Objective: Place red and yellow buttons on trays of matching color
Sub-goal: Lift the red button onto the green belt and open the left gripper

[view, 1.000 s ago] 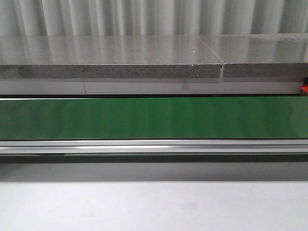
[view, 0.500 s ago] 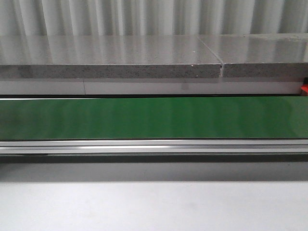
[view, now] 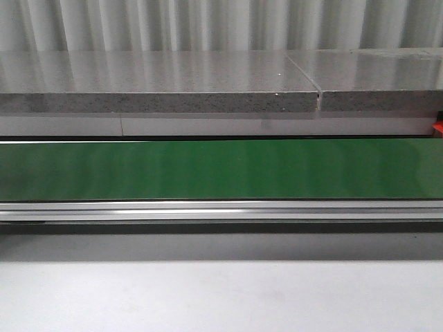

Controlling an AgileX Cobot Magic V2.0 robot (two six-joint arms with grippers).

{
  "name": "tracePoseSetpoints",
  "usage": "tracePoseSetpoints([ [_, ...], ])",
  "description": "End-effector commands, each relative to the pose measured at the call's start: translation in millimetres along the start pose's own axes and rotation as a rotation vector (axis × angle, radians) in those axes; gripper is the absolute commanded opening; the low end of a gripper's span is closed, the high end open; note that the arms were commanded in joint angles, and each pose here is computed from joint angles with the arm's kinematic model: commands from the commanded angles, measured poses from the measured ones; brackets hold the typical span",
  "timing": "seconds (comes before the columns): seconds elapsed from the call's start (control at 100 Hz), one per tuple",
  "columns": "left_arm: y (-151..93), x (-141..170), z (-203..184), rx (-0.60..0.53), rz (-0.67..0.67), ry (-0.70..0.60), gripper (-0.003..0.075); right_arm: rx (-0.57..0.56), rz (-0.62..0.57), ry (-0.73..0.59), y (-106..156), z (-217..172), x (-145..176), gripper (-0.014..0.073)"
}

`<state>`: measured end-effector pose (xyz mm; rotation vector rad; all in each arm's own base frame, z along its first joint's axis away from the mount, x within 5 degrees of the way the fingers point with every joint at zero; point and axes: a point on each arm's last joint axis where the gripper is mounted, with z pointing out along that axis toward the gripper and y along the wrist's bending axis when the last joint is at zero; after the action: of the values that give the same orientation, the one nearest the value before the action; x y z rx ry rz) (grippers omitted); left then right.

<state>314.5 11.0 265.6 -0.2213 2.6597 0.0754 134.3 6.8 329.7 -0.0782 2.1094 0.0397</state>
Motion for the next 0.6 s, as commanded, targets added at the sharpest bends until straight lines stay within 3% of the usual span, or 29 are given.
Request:
tracePoseSetpoints([
  [0.0,-2.9,-9.2,-11.2,0.02,0.001,-0.078,0.002,0.003,-0.007,-0.09,-0.2,-5.3,-12.5,-0.0092],
  [0.13,-3.3,-8.3,-7.0,0.02,0.002,-0.057,0.0179,0.003,-0.007,-0.09,-0.2,-5.3,-12.5,-0.0092],
  [0.26,-5.3,-9.4,-9.4,0.041,0.021,-0.057,0.0468,0.003,-0.007,-0.09,-0.2,-5.3,-12.5,-0.0092],
  [0.35,-5.6,-12.0,-14.1,0.045,0.021,-0.061,0.0603,0.003,-0.007,-0.09,-0.2,-5.3,-12.5,-0.0092],
  [0.42,-5.5,-15.3,-18.6,0.044,0.02,-0.061,0.0642,0.003,-0.007,-0.09,-0.2,-5.3,-12.5,-0.0092],
  [0.59,-5.5,-30.2,-40.7,0.049,0.017,-0.116,0.0639,0.003,-0.007,-0.09,-0.2,-5.3,-12.5,-0.0092],
])
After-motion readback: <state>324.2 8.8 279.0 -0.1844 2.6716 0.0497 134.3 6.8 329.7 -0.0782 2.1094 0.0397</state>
